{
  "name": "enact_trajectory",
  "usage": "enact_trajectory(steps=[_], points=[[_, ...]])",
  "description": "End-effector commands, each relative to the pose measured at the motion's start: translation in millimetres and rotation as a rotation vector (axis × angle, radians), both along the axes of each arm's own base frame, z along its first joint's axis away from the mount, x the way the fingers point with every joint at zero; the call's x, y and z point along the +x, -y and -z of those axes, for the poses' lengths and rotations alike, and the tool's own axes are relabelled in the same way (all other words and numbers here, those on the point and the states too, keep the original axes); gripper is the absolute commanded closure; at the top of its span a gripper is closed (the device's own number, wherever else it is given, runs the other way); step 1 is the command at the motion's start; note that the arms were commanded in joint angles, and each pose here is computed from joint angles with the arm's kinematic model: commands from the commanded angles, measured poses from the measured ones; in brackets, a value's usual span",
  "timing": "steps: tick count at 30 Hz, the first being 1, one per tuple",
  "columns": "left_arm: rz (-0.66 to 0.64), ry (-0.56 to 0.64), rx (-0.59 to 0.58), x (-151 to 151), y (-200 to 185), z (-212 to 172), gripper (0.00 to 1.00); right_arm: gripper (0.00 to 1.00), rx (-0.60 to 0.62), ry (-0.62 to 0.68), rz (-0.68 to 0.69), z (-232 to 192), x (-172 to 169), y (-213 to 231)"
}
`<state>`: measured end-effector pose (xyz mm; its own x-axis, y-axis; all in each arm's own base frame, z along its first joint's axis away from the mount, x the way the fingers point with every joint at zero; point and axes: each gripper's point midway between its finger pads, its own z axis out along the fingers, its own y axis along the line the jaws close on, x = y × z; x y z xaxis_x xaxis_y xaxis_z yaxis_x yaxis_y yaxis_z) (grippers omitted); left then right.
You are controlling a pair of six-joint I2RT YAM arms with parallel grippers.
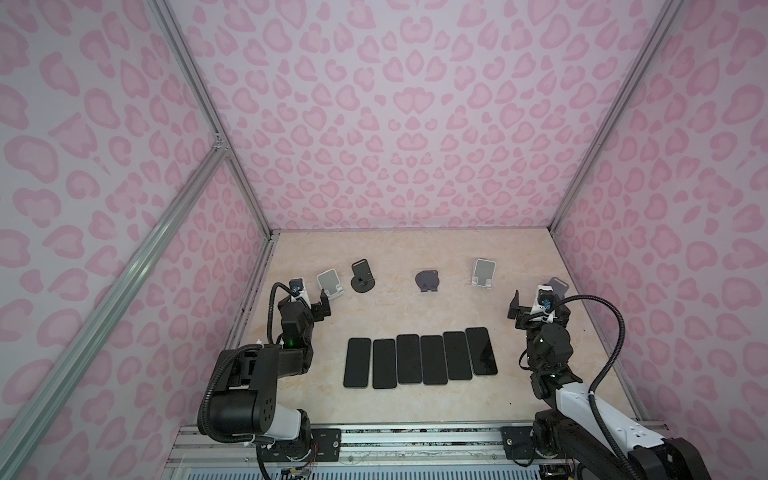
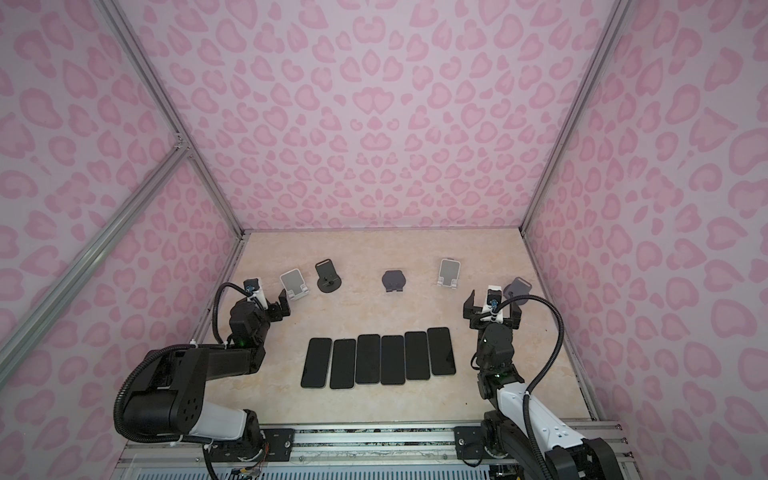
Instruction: Remove the phone from the phone stand
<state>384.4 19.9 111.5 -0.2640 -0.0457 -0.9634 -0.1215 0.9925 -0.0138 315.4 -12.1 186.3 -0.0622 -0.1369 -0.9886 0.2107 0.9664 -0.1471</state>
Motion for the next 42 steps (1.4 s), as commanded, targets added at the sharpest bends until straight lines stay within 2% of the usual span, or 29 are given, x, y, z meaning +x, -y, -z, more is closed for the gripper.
enact_trajectory(steps=[1, 6, 11, 14, 17, 26, 28, 30, 31, 35, 42], points=[[0.007, 0.025, -0.002, 3, 1, -7, 0.02, 0.01, -0.040, -0.011, -0.080, 11, -1, -9], [0.008, 0.024, -0.001, 3, 1, -6, 0.02, 0.01, 0.008, -0.035, -0.031, 37, -1, 5], [0.006, 0.024, -0.002, 3, 1, -6, 0.02, 0.01, 0.167, 0.041, 0.046, 43, 8, 26], [0.007, 0.025, -0.002, 3, 1, -7, 0.02, 0.01, 0.155, 0.045, 0.004, 54, 16, 19], [0.009, 0.023, -0.003, 3, 1, -6, 0.03, 0.00, 0.113, 0.004, -0.115, 63, 33, -2], [0.009, 0.023, -0.003, 4, 2, -6, 0.02, 0.00, 0.131, -0.001, 0.000, 63, 36, 16], [0.008, 0.024, -0.003, 3, 1, -6, 0.02, 0.00, 0.133, -0.070, -0.004, 69, 53, 14], [0.009, 0.024, -0.002, 3, 2, -6, 0.02, 0.00, 0.140, -0.204, 0.023, 83, 76, 16], [0.009, 0.023, -0.002, 4, 2, -6, 0.02, 0.00, 0.152, -0.228, 0.016, 86, 74, 16], [0.008, 0.023, -0.003, 3, 1, -6, 0.03, 0.00, 0.156, -0.183, 0.019, 83, 73, 20], [0.008, 0.022, -0.003, 4, 1, -6, 0.02, 0.00, 0.154, -0.195, 0.015, 85, 73, 19]])
